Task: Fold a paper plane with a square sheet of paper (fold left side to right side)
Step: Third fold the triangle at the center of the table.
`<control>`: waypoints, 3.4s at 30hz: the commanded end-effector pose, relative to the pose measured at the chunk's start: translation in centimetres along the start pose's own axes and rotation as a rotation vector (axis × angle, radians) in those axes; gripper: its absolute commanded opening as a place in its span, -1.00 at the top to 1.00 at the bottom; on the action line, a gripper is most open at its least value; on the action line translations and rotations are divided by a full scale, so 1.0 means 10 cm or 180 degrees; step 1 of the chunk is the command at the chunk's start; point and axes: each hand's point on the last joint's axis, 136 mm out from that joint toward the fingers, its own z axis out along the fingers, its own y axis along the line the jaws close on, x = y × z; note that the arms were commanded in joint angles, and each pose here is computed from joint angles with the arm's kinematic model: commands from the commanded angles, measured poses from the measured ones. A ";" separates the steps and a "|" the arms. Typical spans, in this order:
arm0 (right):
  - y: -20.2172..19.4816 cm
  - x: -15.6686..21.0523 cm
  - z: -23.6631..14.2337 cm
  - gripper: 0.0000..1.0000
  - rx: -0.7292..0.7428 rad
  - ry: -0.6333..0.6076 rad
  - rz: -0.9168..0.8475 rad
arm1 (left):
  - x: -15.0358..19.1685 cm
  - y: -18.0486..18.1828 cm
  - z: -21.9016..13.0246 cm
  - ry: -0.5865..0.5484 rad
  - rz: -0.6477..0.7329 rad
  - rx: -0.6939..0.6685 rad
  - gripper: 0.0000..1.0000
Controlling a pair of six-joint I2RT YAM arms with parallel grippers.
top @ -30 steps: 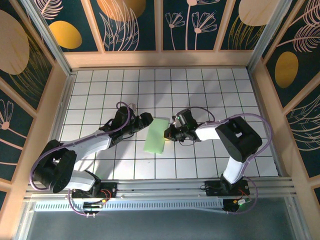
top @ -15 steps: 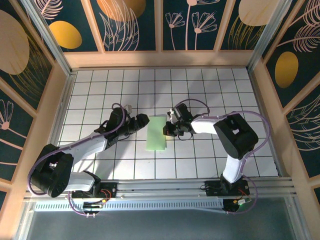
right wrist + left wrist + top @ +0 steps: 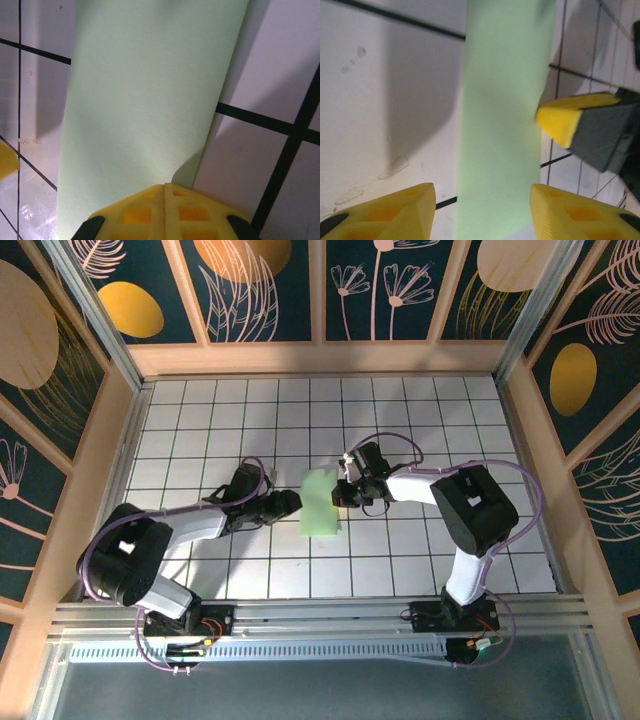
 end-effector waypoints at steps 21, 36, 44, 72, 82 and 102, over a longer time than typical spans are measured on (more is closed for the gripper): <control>-0.22 0.26 0.08 1.00 0.0187 0.0227 0.0131 | -0.03 -0.18 0.27 0.0030 0.0162 -0.0046 0.02; -0.23 0.24 0.08 1.00 0.0212 0.0206 0.0122 | -0.15 0.00 0.30 -0.0018 0.0222 -0.0550 0.11; -0.23 0.24 0.09 1.00 0.0224 0.0210 0.0119 | -0.06 0.03 0.35 0.0135 0.0214 -0.0509 0.13; -0.12 0.11 0.02 1.00 0.0140 0.0046 0.0041 | -0.10 -0.24 0.34 0.0029 0.0010 -0.0060 0.64; 0.19 -0.33 -0.38 0.47 0.0007 -0.0604 -0.0407 | -0.08 -0.37 0.27 0.0035 -0.0266 0.0152 0.98; 0.76 0.51 -0.74 -0.45 0.0858 -0.1472 -0.2022 | -0.07 -0.46 0.18 0.0023 -0.0545 0.0306 1.00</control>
